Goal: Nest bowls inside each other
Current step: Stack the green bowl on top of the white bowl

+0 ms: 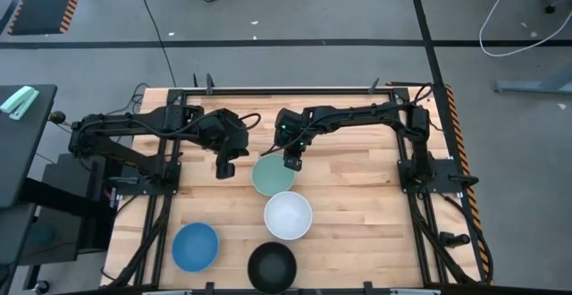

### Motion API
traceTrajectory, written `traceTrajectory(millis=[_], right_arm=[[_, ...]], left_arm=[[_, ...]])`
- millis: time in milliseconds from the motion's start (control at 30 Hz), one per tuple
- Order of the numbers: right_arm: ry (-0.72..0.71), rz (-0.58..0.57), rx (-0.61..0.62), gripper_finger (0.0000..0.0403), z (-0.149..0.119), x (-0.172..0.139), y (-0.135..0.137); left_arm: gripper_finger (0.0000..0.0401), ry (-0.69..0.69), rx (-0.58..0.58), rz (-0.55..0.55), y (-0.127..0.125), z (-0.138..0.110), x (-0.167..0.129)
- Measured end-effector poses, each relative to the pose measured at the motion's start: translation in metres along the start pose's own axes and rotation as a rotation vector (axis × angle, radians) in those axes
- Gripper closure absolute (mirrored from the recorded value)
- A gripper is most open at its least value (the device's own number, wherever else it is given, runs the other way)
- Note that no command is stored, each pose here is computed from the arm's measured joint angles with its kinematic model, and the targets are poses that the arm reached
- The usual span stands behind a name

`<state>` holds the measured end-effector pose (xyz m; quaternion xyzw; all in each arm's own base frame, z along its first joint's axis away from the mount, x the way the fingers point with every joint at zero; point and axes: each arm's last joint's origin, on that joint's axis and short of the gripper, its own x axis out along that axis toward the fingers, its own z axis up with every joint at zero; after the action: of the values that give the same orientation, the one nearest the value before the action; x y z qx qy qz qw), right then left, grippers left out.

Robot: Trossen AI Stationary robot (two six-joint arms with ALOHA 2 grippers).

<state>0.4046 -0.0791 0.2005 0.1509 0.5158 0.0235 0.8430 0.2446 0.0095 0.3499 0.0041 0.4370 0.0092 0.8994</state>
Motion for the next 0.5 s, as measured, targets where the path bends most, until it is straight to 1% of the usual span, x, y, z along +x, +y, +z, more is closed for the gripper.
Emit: traceTrajectory(millis=[233, 500], right_arm=[[0.017, -0.002, 0.008, 0.0337, -0.0075, 0.0064, -0.0034], [0.012, 0.002, -0.018, 0.0337, -0.0051, 0.0045, -0.0034]], left_arm=[[0.0377, 0.000, 0.000, 0.000, 0.0001, 0.0001, 0.0001], [0.0387, -0.008, 0.001, 0.000, 0.0001, 0.0008, 0.0000]])
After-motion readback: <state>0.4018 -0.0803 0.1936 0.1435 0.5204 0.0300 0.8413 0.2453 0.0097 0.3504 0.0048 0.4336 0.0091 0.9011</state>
